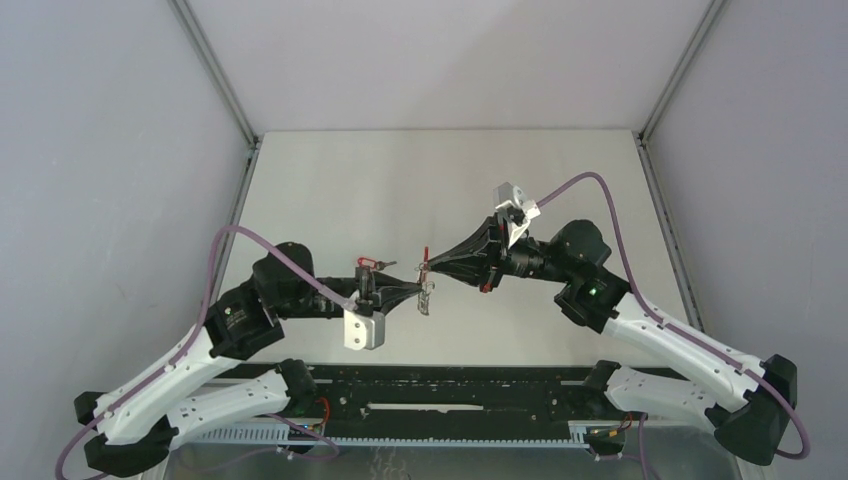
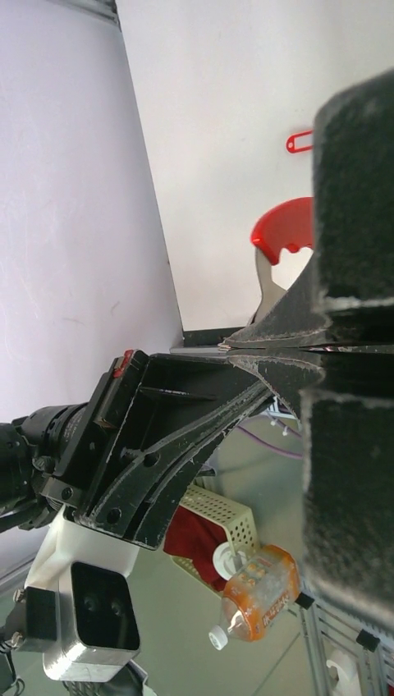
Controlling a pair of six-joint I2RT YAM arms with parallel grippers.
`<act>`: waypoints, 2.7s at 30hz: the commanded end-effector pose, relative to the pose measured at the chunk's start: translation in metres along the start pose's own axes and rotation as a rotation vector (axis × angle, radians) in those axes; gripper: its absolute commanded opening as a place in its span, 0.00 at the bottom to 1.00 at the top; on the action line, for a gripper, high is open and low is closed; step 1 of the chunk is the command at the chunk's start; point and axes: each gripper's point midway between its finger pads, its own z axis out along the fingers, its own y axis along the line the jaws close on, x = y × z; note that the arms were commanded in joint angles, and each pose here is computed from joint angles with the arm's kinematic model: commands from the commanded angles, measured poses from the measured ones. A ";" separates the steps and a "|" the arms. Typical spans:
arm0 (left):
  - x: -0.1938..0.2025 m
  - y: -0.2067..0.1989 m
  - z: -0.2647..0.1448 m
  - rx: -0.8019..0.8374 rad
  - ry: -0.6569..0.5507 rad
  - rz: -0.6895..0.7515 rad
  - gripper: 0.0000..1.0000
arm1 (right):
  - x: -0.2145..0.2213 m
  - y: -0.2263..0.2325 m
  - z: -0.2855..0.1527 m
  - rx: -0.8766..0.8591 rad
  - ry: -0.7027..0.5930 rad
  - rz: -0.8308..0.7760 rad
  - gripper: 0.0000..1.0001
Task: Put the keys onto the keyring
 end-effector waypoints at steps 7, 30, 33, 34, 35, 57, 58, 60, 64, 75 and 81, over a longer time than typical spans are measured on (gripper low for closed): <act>-0.007 0.023 -0.010 -0.149 0.000 -0.080 0.27 | -0.017 0.012 -0.008 -0.017 -0.055 -0.053 0.00; -0.035 0.028 0.003 -0.100 -0.116 -0.591 0.48 | -0.030 0.034 -0.016 -0.134 -0.229 -0.072 0.00; -0.040 0.025 0.003 -0.054 -0.137 -0.640 0.44 | -0.030 0.035 -0.017 -0.131 -0.234 -0.087 0.00; -0.043 0.026 0.002 -0.051 -0.147 -0.643 0.44 | -0.030 0.035 -0.017 -0.133 -0.231 -0.088 0.00; -0.046 0.027 0.001 -0.047 -0.156 -0.639 0.44 | -0.029 0.035 -0.017 -0.132 -0.227 -0.088 0.00; -0.047 0.023 0.007 -0.002 -0.162 -0.641 0.32 | -0.018 0.037 -0.014 -0.154 -0.188 -0.100 0.00; -0.047 0.024 0.007 -0.006 -0.166 -0.643 0.30 | -0.017 0.037 -0.014 -0.152 -0.185 -0.101 0.00; -0.048 0.026 0.007 -0.010 -0.166 -0.648 0.25 | -0.015 0.037 -0.014 -0.151 -0.177 -0.106 0.00; -0.047 0.027 0.007 -0.018 -0.165 -0.653 0.16 | -0.011 0.038 -0.014 -0.148 -0.159 -0.115 0.00; -0.025 0.018 0.003 -0.038 -0.068 -0.627 0.00 | -0.008 0.039 -0.019 -0.131 0.011 -0.129 0.23; -0.019 0.012 0.001 -0.006 -0.018 -0.598 0.00 | 0.006 0.032 -0.029 -0.124 0.262 -0.132 0.47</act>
